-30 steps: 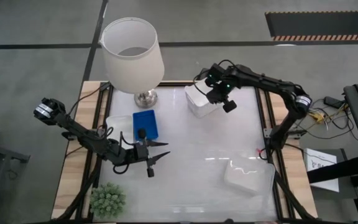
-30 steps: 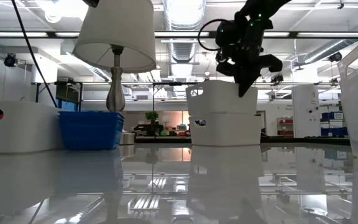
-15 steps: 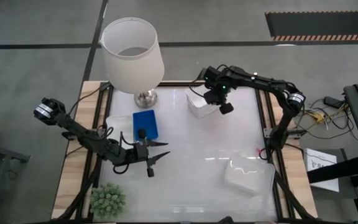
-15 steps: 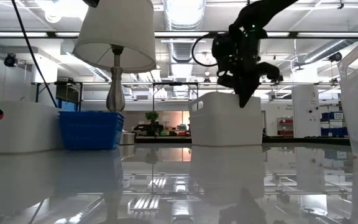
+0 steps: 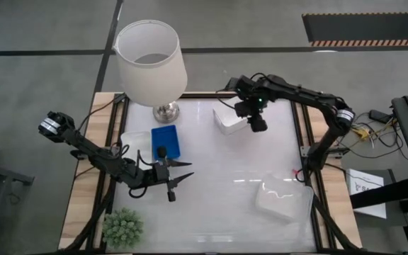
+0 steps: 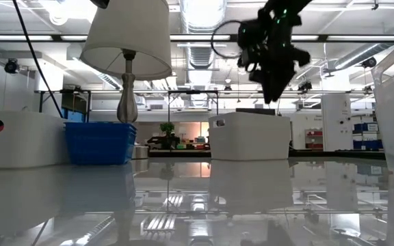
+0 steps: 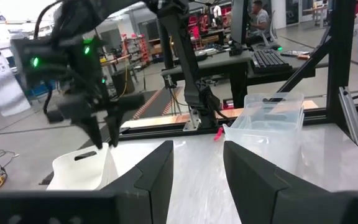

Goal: Stack baskets by color
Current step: Stack the bottom white bin on top of the top white bin

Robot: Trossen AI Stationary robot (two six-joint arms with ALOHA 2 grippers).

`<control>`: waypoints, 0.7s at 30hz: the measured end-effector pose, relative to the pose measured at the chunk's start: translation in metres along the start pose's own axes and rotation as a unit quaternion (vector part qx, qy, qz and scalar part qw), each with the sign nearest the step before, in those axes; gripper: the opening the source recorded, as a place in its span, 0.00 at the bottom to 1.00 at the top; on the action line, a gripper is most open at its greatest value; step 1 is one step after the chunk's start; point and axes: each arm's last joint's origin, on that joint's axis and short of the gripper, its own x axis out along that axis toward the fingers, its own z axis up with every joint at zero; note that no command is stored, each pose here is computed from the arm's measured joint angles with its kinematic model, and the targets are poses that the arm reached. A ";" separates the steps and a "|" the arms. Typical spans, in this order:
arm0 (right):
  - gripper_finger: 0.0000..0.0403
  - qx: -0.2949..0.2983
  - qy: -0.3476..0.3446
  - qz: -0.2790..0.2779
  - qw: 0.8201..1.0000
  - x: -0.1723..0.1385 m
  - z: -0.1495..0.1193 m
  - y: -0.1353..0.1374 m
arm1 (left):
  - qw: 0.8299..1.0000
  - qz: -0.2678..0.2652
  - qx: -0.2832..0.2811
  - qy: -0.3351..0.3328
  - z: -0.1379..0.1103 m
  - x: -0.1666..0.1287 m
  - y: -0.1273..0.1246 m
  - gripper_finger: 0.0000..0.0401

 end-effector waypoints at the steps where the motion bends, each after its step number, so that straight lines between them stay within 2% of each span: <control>1: 0.37 0.045 -0.009 -0.005 0.999 -0.004 0.002 0.005 | 1.000 0.000 0.000 0.000 0.000 0.000 0.000 0.31; 3: 0.36 0.122 -0.018 -0.003 0.992 -0.011 0.005 0.020 | 1.000 0.000 0.000 0.001 0.000 0.000 0.000 0.31; 5: 0.33 0.145 -0.024 -0.001 0.989 -0.014 0.008 0.041 | 1.000 0.001 0.000 0.001 0.000 0.000 0.000 0.31; 8: 0.28 0.104 -0.067 -0.003 0.992 -0.017 0.013 0.080 | 1.000 0.001 -0.001 0.001 0.000 0.000 0.000 0.31; 12: 0.20 0.066 -0.150 -0.002 0.986 -0.010 0.013 0.132 | 1.000 0.001 -0.028 0.004 -0.002 0.000 0.000 0.31; 16: 0.13 0.021 -0.236 -0.022 0.971 -0.001 0.007 0.175 | 0.998 0.003 -0.070 0.011 -0.008 0.000 -0.001 0.31; 21: 0.05 -0.029 -0.324 -0.059 0.944 0.010 -0.002 0.203 | 0.989 0.034 -0.141 0.027 -0.020 0.002 -0.003 0.31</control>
